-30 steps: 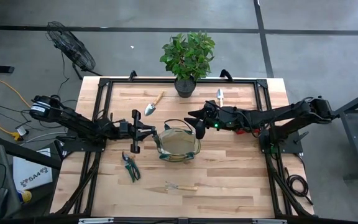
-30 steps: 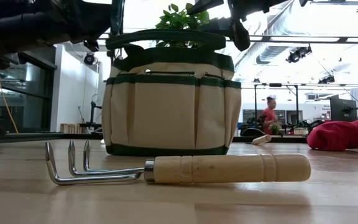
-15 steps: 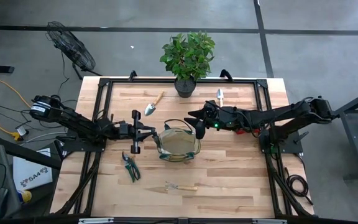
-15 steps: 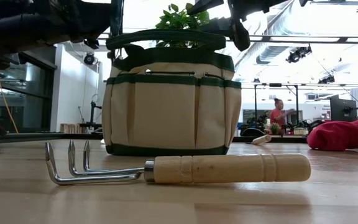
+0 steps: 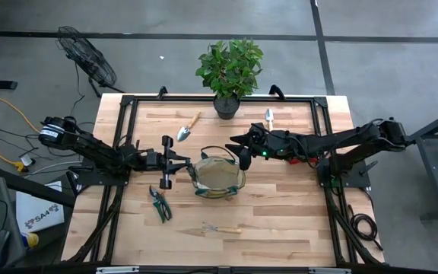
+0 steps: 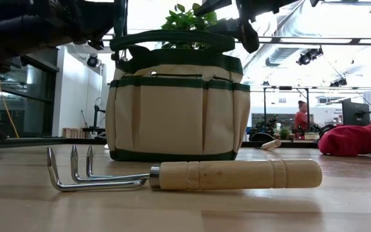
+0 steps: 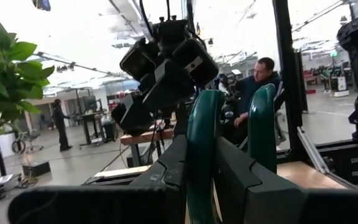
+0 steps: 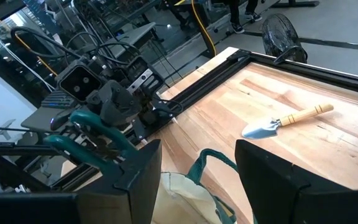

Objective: Pick & Place Garden tools in Gardening bag
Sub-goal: Put the right green shear scissors into the gardening bag

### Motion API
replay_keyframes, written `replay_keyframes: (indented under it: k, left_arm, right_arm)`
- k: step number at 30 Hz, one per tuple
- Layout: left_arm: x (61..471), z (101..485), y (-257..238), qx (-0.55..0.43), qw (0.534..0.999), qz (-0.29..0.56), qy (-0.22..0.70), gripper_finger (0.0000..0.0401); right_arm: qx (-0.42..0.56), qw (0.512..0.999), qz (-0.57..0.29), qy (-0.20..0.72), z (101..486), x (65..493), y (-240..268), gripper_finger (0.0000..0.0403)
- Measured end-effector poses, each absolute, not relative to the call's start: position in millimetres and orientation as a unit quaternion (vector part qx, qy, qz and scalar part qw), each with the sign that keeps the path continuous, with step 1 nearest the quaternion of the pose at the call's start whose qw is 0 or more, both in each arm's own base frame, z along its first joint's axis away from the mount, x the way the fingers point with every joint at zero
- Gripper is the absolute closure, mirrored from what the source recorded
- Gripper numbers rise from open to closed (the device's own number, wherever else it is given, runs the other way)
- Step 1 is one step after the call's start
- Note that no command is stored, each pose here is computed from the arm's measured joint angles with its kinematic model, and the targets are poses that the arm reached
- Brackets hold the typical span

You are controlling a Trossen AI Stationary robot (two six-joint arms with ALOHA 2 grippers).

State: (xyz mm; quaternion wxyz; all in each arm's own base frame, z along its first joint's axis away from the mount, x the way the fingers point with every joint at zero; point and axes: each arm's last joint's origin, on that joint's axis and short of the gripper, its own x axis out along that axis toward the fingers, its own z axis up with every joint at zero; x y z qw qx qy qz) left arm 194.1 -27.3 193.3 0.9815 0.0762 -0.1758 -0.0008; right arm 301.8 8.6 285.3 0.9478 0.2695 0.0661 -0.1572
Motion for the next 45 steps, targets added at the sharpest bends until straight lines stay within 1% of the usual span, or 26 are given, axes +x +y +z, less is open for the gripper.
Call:
replay_keyframes:
  k: [15, 24, 30, 36, 45]
  left_arm:
    - [203.3, 179.7, -28.7, 0.079, 0.986, -0.004, -0.146, 0.0357]
    - [210.2, 178.2, -31.0, 0.077, 0.987, -0.025, -0.141, 0.0357]
    - [210.4, 176.8, -32.8, 0.079, 0.986, -0.058, -0.137, 0.0357]
    - [211.0, 174.9, -31.6, 0.075, 0.989, -0.037, -0.125, 0.0357]
    - [216.4, 175.9, -32.4, 0.076, 0.990, -0.037, -0.113, 0.0357]
  right_arm:
    - [0.269, 0.948, -0.157, 0.066, 285.4, 301.7, 8.6, 0.0205]
    - [0.269, 0.948, -0.157, 0.067, 285.2, 301.8, 8.6, 0.0205]
    - [0.261, 0.950, -0.157, 0.069, 285.0, 301.7, 8.6, 0.0205]
    - [0.261, 0.950, -0.157, 0.069, 285.0, 301.7, 8.6, 0.0205]
    - [0.261, 0.950, -0.157, 0.068, 285.1, 301.8, 8.6, 0.0205]
